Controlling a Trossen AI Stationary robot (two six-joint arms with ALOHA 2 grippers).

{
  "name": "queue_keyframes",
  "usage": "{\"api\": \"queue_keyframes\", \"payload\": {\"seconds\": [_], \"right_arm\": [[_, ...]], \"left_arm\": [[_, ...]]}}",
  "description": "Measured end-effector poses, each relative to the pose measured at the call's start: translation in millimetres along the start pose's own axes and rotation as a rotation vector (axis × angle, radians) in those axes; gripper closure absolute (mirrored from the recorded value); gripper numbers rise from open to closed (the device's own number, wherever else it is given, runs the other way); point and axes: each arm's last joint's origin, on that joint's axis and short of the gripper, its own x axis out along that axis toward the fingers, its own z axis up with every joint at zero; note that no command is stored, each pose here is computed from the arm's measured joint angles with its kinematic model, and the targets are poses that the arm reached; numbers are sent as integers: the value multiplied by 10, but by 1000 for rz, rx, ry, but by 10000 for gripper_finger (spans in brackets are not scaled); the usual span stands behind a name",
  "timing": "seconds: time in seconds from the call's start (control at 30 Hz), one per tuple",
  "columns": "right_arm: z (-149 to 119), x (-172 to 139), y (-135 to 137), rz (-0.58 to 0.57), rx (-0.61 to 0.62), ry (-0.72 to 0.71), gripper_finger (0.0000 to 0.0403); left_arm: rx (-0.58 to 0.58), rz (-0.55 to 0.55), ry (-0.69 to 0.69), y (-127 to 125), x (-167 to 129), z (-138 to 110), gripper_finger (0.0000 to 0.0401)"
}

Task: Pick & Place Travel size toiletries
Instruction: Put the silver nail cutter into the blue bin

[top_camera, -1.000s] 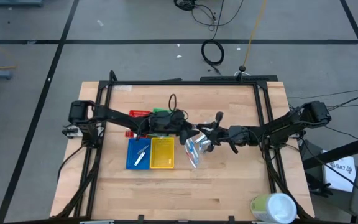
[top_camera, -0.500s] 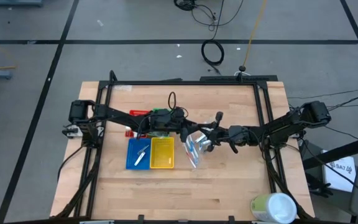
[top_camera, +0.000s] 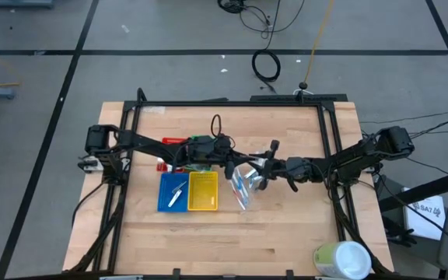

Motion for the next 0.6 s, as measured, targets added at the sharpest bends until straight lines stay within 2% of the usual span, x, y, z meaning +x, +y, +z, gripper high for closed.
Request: {"api": "queue_keyframes", "payload": {"seconds": [0.17,0.3,0.43,0.6], "right_arm": [[77,-48,-62,-13,137,-27,212],[171,-156,-144,4,217,-41,178],[236,-295,-236,32,304,-27,165],[275,-460,-357,38,355,1,168]], "left_arm": [[28,11,30,-9,-101,110,364],[103,61,70,-61,-251,209,364],[159,90,169,-142,-440,253,364],[187,200,335,-239,-718,202,364]]}}
